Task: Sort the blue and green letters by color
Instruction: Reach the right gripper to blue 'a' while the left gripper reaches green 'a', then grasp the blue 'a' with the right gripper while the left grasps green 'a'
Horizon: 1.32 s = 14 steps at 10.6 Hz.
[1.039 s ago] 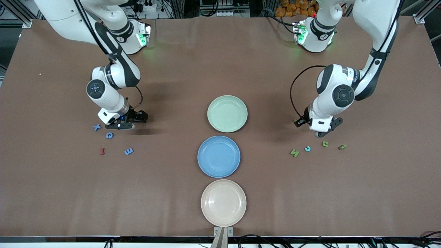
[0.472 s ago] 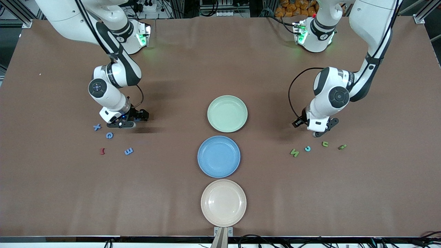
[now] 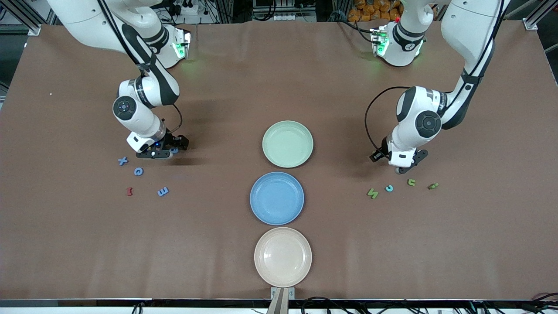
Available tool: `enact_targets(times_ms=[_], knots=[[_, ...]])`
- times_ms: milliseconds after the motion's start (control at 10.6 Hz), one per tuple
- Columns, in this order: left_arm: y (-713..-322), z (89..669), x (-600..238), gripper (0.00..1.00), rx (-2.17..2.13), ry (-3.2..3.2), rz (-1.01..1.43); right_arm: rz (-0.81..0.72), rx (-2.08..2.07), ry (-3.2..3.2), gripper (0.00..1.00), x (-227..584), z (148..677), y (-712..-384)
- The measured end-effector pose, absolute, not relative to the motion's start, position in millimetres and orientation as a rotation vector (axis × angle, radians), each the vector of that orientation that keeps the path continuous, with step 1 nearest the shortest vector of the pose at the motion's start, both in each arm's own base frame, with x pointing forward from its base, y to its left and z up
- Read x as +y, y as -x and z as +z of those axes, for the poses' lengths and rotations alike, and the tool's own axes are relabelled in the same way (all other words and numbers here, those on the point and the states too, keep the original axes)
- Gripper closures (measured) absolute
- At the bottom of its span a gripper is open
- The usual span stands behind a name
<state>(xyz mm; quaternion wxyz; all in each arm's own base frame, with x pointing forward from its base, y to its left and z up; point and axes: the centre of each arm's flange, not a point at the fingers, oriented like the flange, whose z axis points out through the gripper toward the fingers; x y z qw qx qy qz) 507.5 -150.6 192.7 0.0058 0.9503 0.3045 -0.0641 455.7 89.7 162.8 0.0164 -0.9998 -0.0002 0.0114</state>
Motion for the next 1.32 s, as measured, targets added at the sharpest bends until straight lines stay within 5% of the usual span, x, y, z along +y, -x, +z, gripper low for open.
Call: enact_targets(times_ms=[472,850,1323], knots=[[-507,183,-149,0.43,0.959,-2.969,-0.203,0.026,0.008,3.109,0.2,89,166,-457],[-507,181,-149,0.51,0.961,-2.968,-0.205,0.006,0.006,3.107,0.6,91,174,-458],[-506,176,-149,0.6,0.961,-2.965,-0.206,-0.006,0.009,3.106,0.63,91,176,-461]])
